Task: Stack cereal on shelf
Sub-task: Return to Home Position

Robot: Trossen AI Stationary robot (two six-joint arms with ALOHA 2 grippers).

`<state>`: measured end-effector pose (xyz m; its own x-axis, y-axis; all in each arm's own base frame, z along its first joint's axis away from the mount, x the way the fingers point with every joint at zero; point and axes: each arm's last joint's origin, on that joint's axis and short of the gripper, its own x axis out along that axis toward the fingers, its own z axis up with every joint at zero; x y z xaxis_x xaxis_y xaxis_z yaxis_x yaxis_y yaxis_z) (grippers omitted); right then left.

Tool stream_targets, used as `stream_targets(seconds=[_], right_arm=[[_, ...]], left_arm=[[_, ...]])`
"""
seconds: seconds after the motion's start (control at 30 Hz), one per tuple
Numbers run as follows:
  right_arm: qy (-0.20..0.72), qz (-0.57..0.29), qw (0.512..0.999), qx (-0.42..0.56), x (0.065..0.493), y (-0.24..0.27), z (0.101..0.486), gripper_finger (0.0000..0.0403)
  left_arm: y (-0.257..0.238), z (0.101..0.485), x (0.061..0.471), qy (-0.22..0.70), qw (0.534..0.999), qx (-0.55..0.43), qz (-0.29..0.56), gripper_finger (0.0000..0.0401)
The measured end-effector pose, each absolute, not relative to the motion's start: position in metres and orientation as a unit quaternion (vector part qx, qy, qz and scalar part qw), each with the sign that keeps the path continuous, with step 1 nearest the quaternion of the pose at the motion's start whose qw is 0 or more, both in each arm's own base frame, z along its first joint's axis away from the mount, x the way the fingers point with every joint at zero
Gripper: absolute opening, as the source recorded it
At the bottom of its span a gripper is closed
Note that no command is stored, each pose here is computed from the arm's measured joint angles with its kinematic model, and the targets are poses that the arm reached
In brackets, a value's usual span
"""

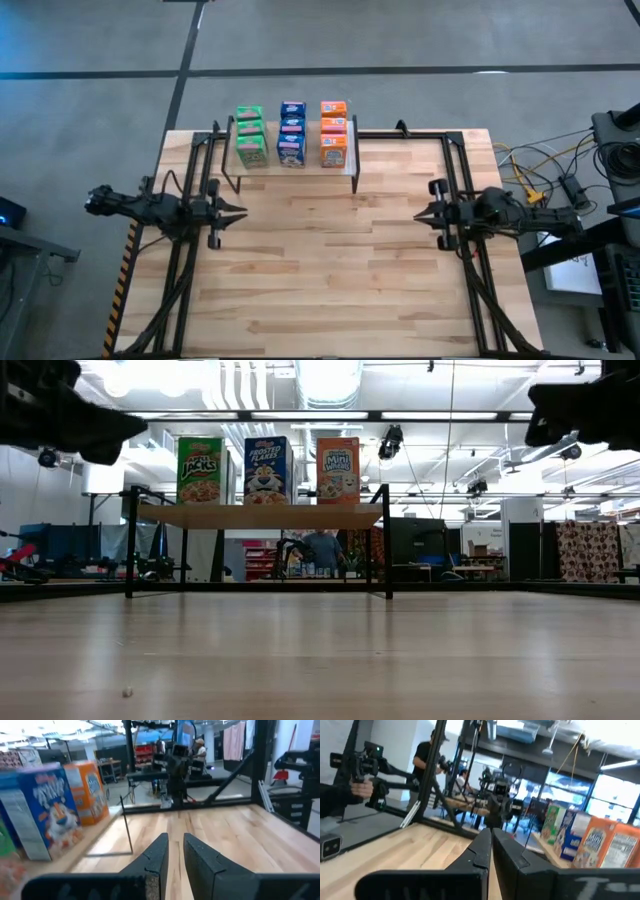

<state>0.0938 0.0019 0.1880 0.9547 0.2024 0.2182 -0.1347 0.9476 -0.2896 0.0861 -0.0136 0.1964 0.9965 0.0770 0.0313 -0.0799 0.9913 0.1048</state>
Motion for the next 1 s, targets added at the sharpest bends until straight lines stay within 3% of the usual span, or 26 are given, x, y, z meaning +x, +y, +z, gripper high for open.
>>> stream_targets(seconds=[0.2, 0.5, 1.0], right_arm=[[-0.081, 0.021, 0.994, -0.076, 0.097, -0.003, 0.182, 0.0009], [-0.014, 0.023, 0.998, 0.053, 0.099, -0.003, 0.170, 0.0009], [0.008, 0.021, 1.000, 0.012, 0.100, -0.003, 0.166, 0.0009]], left_arm=[[-0.015, 0.176, 0.092, -0.007, 0.999, 0.008, 0.036, 0.0041], [-0.016, 0.172, 0.096, -0.001, 0.997, -0.059, 0.039, 0.0041], [-0.017, 0.171, 0.097, 0.009, 0.998, -0.054, 0.041, 0.0041]])
